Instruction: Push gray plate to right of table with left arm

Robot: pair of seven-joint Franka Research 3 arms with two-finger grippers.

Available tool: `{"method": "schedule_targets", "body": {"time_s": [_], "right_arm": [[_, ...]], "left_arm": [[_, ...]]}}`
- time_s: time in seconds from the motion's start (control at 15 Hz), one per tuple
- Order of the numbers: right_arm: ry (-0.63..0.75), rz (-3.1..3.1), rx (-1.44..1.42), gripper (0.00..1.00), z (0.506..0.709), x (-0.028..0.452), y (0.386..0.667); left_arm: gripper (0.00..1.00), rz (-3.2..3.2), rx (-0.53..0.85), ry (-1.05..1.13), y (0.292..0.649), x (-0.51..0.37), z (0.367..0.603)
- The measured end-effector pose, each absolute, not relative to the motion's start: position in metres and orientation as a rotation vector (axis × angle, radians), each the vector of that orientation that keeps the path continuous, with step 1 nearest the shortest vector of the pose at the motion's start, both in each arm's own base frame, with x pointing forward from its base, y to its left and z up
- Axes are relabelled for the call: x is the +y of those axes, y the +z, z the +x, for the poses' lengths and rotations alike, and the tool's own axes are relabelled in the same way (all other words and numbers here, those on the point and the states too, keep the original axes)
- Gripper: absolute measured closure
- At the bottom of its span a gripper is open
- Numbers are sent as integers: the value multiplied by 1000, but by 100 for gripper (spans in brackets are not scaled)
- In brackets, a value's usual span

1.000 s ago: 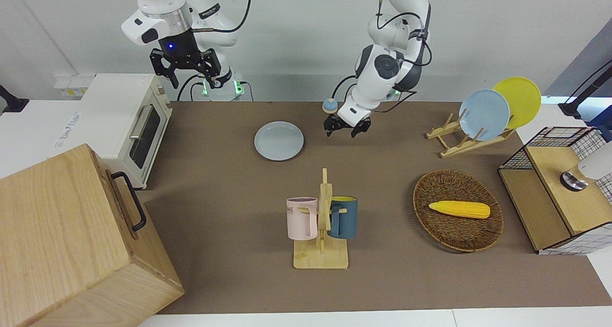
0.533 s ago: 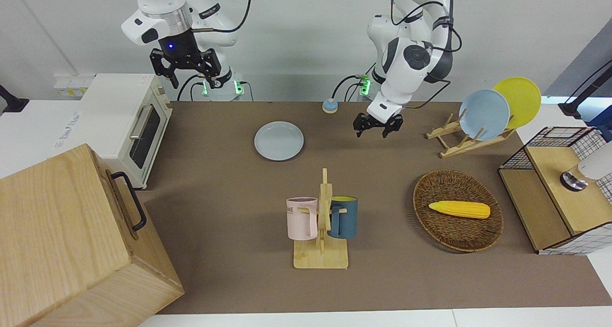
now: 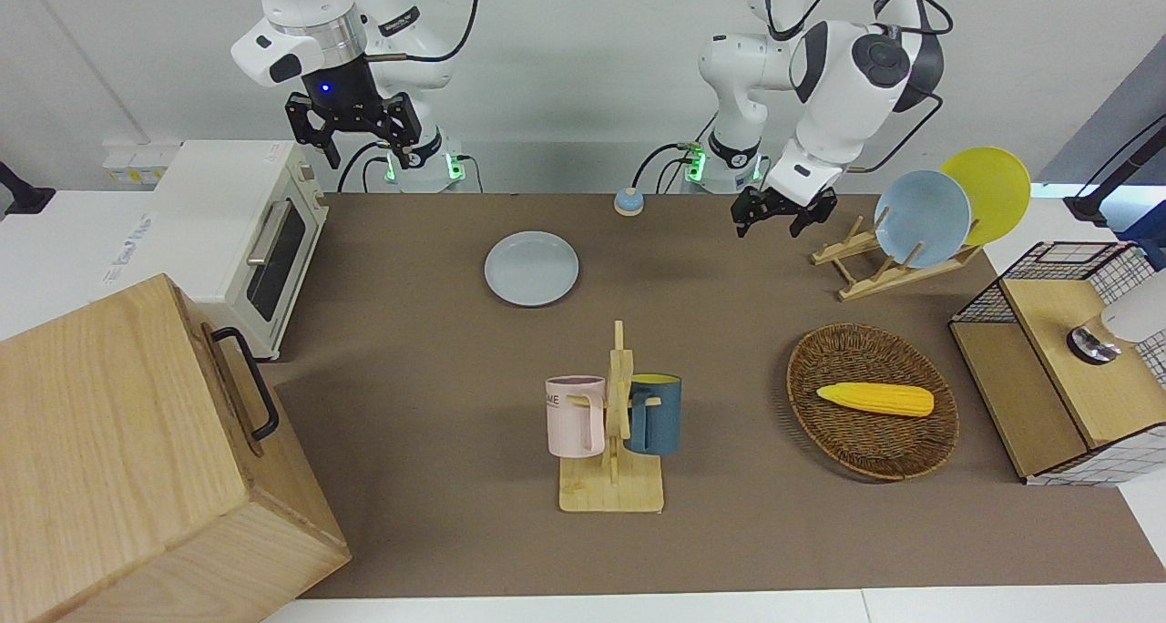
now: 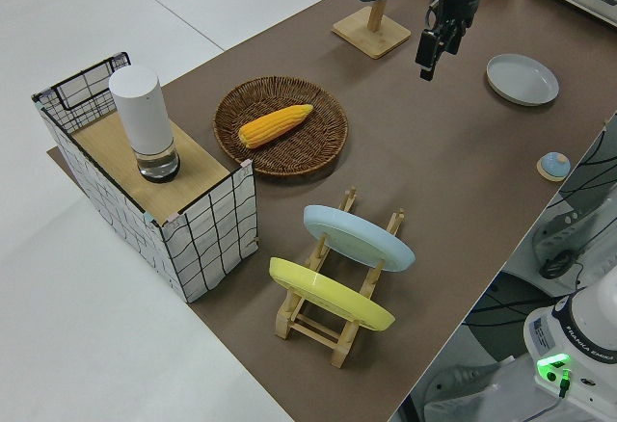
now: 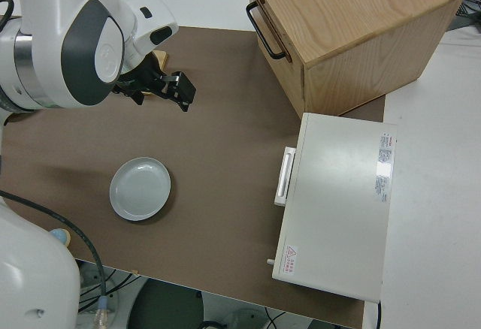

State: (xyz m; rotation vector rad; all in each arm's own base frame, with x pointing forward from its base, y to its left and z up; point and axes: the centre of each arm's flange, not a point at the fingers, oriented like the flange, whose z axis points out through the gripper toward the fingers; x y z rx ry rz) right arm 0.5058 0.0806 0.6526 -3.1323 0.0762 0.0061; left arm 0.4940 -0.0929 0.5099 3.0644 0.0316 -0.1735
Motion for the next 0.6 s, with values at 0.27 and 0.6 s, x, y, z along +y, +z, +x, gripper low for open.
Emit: {"method": "schedule_targets", "body": {"time_s": [0.27, 0.6], "right_arm": [[6, -3132, 76, 0, 506, 81, 653], [6, -3132, 76, 0, 506, 81, 653]], "left_arm": [[0, 3062, 56, -219, 552, -80, 493], [0, 3059, 62, -186, 626, -70, 482]]}}
